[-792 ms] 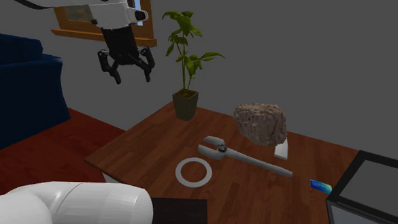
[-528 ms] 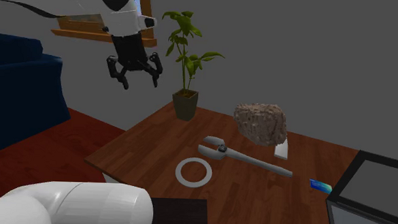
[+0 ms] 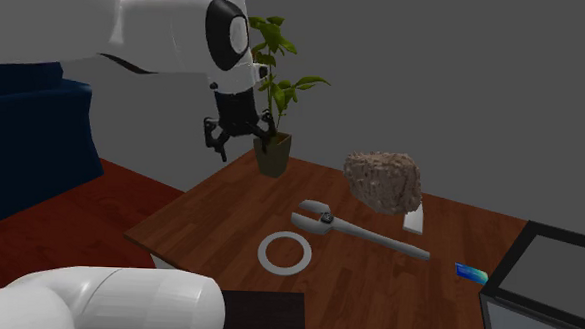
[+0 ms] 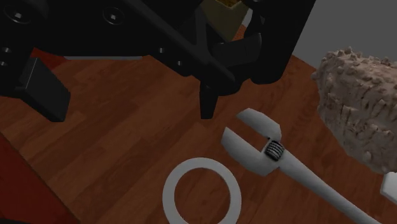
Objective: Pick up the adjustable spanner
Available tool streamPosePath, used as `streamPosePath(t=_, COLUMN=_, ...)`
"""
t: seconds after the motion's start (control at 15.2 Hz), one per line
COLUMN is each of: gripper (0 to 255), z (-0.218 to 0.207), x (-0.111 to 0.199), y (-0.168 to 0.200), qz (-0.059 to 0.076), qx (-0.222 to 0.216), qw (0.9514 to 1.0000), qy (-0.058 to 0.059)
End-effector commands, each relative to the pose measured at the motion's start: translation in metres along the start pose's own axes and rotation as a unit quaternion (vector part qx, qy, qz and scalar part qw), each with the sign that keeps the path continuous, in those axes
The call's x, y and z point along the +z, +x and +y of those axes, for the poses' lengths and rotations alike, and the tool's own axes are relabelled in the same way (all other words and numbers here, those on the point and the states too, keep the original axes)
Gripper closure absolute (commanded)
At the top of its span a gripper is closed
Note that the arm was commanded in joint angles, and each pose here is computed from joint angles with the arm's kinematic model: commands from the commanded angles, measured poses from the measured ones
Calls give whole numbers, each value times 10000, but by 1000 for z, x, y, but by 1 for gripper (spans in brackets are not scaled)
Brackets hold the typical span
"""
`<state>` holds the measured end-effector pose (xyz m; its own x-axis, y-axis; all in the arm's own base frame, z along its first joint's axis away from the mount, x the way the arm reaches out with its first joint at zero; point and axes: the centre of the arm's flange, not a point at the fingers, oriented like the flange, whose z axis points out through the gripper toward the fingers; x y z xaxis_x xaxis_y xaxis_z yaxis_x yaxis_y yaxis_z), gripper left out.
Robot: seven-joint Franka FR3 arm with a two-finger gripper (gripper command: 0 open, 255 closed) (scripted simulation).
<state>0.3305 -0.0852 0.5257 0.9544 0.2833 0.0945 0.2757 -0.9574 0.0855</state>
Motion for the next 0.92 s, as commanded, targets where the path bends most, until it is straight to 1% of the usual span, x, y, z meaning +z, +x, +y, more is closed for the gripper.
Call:
streamPosePath(t=0.0, gripper=0, z=19, x=17, y=-9, qz=-12, qx=-250, qw=9997, qy=27)
streamPosePath(t=0.2, gripper=0, z=49, x=44, y=-16, qz=-35, qx=-586, qw=9983, qy=70)
streamPosePath(t=0.4, gripper=0, z=78, x=71, y=-22, qz=-59, qx=-921, qw=9957, qy=112)
streamPosePath(t=0.59, gripper=0, z=108, x=98, y=-26, qz=-83, qx=-1255, qw=9919, qy=155)
streamPosePath(t=0.86, gripper=0, z=147, x=134, y=-28, qz=-115, qx=-1698, qw=9852, qy=211)
